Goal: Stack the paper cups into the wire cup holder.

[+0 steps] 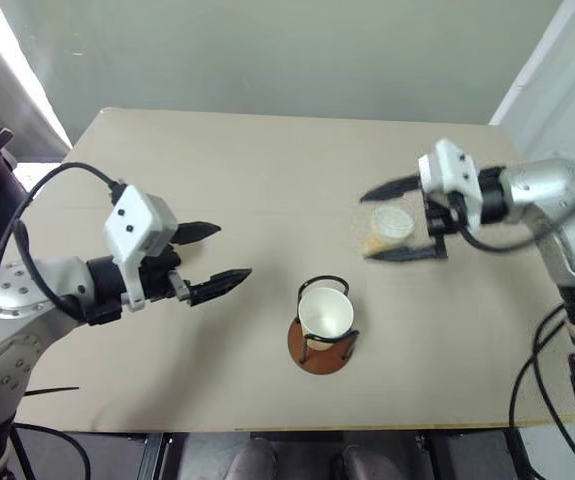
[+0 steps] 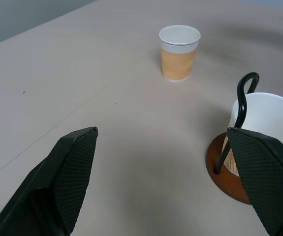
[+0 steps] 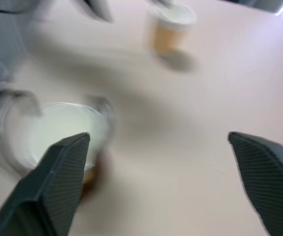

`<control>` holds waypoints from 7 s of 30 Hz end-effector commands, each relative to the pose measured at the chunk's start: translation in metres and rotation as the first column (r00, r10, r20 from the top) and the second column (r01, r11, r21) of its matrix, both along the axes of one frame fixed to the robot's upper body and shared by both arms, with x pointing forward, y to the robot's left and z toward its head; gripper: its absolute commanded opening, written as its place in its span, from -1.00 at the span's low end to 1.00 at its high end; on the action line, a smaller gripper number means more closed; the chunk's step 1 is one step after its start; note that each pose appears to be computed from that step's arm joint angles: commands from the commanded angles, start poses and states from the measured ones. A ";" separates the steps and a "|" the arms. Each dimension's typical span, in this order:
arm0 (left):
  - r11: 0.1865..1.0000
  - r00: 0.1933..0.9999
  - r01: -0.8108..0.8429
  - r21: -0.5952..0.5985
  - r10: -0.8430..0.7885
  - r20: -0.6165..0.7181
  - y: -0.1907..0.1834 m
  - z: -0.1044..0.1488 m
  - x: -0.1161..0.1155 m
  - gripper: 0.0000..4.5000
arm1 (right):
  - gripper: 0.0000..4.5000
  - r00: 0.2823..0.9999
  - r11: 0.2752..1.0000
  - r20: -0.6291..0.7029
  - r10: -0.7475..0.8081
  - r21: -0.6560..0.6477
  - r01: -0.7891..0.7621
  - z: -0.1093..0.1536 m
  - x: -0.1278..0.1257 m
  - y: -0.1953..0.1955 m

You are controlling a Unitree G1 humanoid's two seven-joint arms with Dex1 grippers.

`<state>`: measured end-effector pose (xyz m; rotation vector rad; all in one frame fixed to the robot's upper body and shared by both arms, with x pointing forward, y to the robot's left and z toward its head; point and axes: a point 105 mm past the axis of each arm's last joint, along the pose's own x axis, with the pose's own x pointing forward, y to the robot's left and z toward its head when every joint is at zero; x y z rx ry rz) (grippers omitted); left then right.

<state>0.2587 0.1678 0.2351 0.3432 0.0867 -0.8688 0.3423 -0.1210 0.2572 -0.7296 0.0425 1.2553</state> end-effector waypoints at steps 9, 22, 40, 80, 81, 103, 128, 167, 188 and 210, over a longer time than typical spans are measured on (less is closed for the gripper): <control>1.000 0.999 -0.003 0.006 0.002 0.051 0.000 0.010 -0.004 1.00 | 1.00 0.995 0.976 -0.053 -0.086 -0.203 0.074 -0.051 0.037 -0.034; 0.999 0.998 -0.033 0.009 0.033 0.062 0.003 0.012 -0.003 1.00 | 0.12 0.997 0.949 -0.003 -0.077 -0.306 0.072 -0.068 0.048 -0.033; 1.000 0.999 -0.005 0.012 0.004 0.052 0.001 0.008 0.000 1.00 | -0.99 0.937 0.932 0.070 0.343 0.096 -0.348 0.084 -0.040 0.014; 0.934 0.930 0.351 0.072 -0.338 -0.143 -0.015 0.012 -0.056 1.00 | -0.99 0.834 0.817 -0.134 0.536 -0.166 -0.552 -0.019 -0.091 0.046; 0.934 0.930 0.350 0.072 -0.338 -0.142 -0.015 0.011 -0.056 1.00 | -0.99 0.836 0.818 -0.128 0.534 -0.172 -0.549 -0.019 -0.090 0.047; 0.977 0.997 -0.057 0.205 0.044 0.064 0.043 0.028 -0.001 1.00 | 0.99 0.947 0.942 -0.113 0.301 0.192 -0.277 0.037 -0.042 0.006; 0.775 0.952 -0.277 0.568 0.301 0.054 0.131 -0.040 0.047 0.92 | 1.00 0.958 0.875 -0.154 0.242 0.461 -0.147 0.052 -0.041 -0.030; 0.720 0.720 0.694 -0.025 -0.692 0.048 -0.056 0.088 -0.041 -0.99 | 1.00 0.962 0.887 -0.132 0.237 0.433 -0.159 0.051 -0.065 -0.029; 0.671 0.693 0.712 0.210 -0.719 -0.054 -0.080 0.038 -0.012 -0.99 | 1.00 0.979 0.899 -0.122 0.164 0.428 -0.097 0.051 -0.072 -0.034; 0.713 0.728 0.676 0.186 -0.686 -0.020 -0.086 0.037 -0.004 1.00 | 1.00 0.980 0.896 -0.119 0.160 0.434 -0.094 0.050 -0.065 -0.032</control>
